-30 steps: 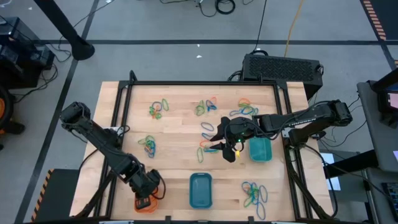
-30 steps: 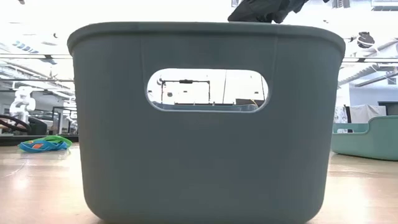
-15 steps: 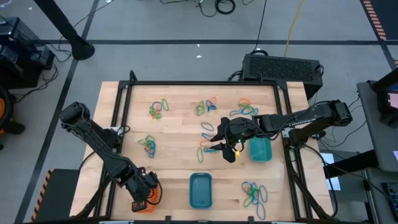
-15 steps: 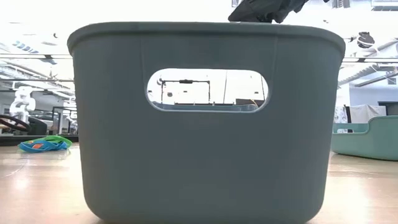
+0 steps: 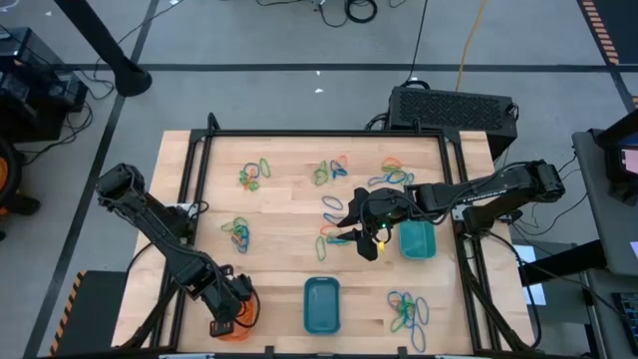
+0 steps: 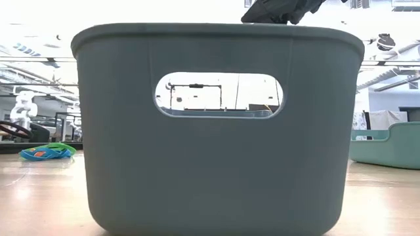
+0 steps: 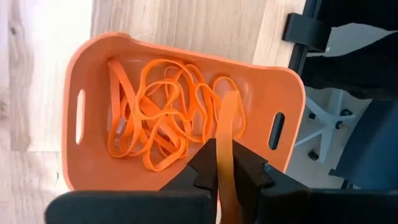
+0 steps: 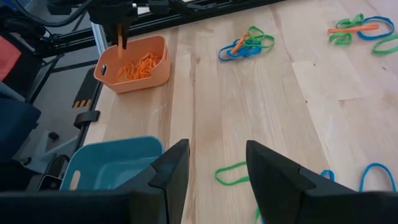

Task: Sort rubber bands into baskets
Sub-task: Put the orange rubber band into the orange bin

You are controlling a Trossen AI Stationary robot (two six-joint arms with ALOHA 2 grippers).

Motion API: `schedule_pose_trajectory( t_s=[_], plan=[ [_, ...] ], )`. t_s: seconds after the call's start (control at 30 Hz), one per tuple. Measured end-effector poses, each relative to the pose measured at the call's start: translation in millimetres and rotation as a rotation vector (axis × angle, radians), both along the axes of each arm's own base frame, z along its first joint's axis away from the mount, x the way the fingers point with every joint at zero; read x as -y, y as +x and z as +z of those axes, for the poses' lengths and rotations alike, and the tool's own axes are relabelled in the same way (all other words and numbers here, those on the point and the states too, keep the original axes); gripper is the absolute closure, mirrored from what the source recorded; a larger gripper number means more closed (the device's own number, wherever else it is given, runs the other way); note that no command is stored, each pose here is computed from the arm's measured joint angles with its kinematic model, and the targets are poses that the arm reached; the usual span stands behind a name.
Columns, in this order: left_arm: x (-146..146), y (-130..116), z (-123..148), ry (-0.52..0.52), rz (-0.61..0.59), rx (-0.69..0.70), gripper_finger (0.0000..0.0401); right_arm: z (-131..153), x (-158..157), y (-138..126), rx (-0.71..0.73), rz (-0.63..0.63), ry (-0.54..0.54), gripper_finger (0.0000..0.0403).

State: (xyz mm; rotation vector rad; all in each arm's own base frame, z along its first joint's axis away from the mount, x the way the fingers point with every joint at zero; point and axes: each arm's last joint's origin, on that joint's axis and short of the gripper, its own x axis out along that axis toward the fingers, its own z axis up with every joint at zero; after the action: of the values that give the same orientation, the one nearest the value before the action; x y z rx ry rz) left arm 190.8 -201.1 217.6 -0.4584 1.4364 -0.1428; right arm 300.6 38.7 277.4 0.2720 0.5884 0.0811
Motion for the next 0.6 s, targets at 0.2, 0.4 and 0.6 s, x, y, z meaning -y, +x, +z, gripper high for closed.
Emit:
schedule_pose_trajectory(
  t_s=[0.2, 0.4, 0.6],
  plan=[
    [-0.4, 0.8, -0.1, 0.016, 0.011, 0.019, 0.0313, 0.0, 0.0, 0.0, 0.0, 0.0, 0.0, 0.0252],
    [-0.8, 0.4, -0.4, 0.023, 0.004, 0.019, 0.0271, -1.0, 0.1, -0.6, -0.01, 0.003, -0.006, 0.0252],
    [-2.1, 1.3, -0.4, 0.023, -0.055, 0.027, 0.0269, -1.0, 0.1, -0.6, -0.007, 0.015, -0.026, 0.0252]
  ],
)
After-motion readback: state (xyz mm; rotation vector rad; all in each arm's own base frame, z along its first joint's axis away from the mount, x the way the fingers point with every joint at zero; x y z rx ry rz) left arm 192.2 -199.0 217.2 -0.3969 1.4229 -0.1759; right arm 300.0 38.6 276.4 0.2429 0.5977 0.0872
